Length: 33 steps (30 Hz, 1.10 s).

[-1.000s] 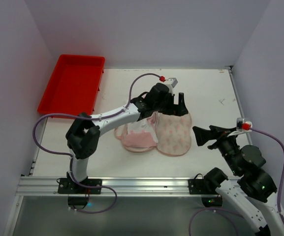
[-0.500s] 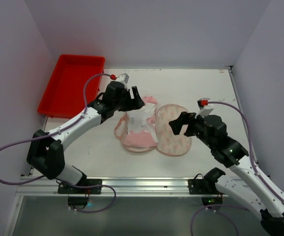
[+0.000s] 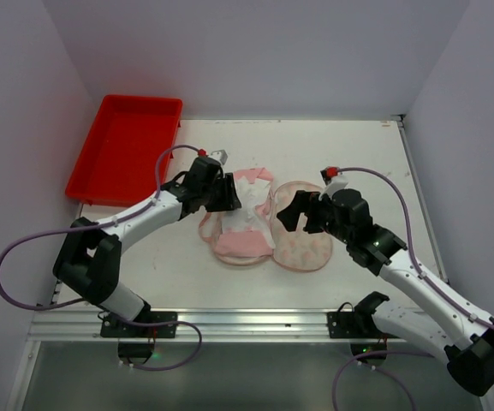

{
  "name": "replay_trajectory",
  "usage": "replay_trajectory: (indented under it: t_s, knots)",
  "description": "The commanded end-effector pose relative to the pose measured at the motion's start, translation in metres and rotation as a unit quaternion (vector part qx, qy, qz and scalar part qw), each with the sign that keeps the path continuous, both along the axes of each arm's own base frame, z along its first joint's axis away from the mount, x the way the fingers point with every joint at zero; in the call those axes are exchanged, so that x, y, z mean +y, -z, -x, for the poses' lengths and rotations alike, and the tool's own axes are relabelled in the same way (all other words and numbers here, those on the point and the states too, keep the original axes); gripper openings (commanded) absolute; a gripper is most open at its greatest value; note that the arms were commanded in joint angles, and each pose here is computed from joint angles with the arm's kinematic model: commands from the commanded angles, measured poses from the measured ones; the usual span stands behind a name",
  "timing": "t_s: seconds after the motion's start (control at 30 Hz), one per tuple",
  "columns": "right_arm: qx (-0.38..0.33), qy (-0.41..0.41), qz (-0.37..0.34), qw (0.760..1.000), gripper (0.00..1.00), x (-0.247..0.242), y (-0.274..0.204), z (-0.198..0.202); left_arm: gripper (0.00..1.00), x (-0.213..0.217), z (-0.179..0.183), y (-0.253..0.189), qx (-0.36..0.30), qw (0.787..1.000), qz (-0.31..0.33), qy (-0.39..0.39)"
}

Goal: Unzip the laundry bag and remove the bra

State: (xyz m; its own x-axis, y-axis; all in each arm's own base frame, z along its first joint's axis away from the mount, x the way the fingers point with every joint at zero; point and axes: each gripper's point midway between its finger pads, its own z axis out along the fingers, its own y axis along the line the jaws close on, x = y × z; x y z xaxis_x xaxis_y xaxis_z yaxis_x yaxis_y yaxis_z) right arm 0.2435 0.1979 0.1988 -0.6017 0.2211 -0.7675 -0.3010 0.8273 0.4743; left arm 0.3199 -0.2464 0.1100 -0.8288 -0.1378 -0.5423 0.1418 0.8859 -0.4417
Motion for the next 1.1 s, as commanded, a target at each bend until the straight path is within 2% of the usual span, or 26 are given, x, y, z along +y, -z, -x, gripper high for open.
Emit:
replay_trajectory:
  t_s: [0.0, 0.1, 0.37, 0.77, 0.83, 0.9, 1.0, 1.03, 1.07]
  knots:
    - [-0.006, -0.011, -0.024, 1.0, 0.99, 0.012, -0.006, -0.005, 0.49, -0.011, -0.013, -0.014, -0.018, 1.0, 0.017, 0.019]
    - [0.0, -0.018, -0.026, 1.0, 0.99, 0.016, -0.004, -0.006, 0.49, -0.007, -0.016, -0.009, -0.013, 1.0, -0.001, 0.012]
    - [0.005, -0.028, -0.031, 0.999, 0.99, 0.022, -0.002, -0.007, 0.56, 0.015, -0.011, -0.016, -0.024, 0.999, -0.04, -0.014]
    - [0.003, -0.029, -0.028, 0.999, 0.99, 0.024, -0.005, -0.011, 0.53, 0.001, -0.014, 0.008, 0.011, 0.999, -0.037, 0.011]
    - [0.003, -0.028, -0.027, 0.999, 0.99, 0.024, -0.005, -0.012, 0.5, 0.001, -0.013, 0.008, 0.011, 0.999, -0.036, 0.012]
    - [0.002, -0.029, -0.026, 0.999, 0.99, 0.024, -0.005, -0.012, 0.41, -0.001, -0.014, 0.003, 0.005, 0.999, -0.03, 0.013]
    - [0.001, -0.03, -0.025, 0.999, 0.99, 0.025, -0.005, -0.013, 0.22, -0.003, -0.015, -0.003, 0.002, 0.999, -0.029, 0.022]
    - [0.001, -0.03, -0.025, 0.999, 0.99, 0.025, -0.005, -0.013, 0.11, -0.004, -0.015, -0.007, 0.0, 0.999, -0.026, 0.024]
    - [0.002, -0.031, -0.024, 0.999, 0.99, 0.025, -0.005, -0.013, 0.08, -0.004, -0.015, -0.009, -0.001, 0.999, -0.025, 0.026]
